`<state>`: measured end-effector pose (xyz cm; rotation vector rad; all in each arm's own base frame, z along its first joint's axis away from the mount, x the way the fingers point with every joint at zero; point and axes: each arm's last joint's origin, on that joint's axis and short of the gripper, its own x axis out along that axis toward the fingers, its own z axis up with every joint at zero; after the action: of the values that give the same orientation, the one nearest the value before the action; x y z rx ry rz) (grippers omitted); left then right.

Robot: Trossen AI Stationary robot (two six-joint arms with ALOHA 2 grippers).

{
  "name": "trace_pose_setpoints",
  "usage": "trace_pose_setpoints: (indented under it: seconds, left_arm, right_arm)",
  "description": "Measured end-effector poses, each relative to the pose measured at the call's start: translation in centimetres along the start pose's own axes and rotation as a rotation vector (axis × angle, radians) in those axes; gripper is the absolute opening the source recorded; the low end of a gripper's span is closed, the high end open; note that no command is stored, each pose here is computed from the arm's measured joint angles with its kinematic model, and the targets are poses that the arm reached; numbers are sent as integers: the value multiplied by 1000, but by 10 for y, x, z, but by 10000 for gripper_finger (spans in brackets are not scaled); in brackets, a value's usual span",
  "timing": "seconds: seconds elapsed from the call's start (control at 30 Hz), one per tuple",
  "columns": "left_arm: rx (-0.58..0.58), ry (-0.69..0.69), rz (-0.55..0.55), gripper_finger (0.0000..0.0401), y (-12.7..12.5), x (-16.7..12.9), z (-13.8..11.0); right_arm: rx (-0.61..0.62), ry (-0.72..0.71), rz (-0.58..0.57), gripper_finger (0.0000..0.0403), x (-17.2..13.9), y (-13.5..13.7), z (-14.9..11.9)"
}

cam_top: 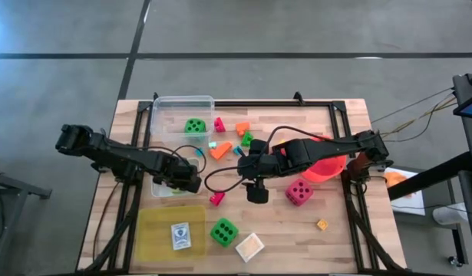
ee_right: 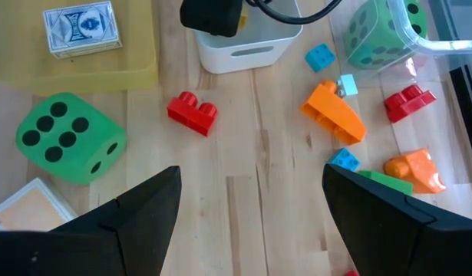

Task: Pick & Place Toys
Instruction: Put the green game piece into the white bin, then put the red dice into the transparent bin

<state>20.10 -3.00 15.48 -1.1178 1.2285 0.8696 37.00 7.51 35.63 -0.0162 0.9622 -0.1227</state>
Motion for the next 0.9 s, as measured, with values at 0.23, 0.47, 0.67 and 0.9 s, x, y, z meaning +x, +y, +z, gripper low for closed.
trace_pose_setpoints:
  seconds: [0.23,0.47,0.67,0.9]
  left_arm:
    - [-2,9,0,133,0,0,0]
    - [1,38,-4,221,0,0,-1]
    - [-9,69,-10,241,0,0,-2]
    - [20,82,-109,210,-8,-21,-7]
  right_arm:
    - [0,0,0,313,0,0,0]
    - [0,0,0,313,0,0,0]
    - [4,1,5,313,0,0,0]
    - [-76,85,201,313,9,11,-10]
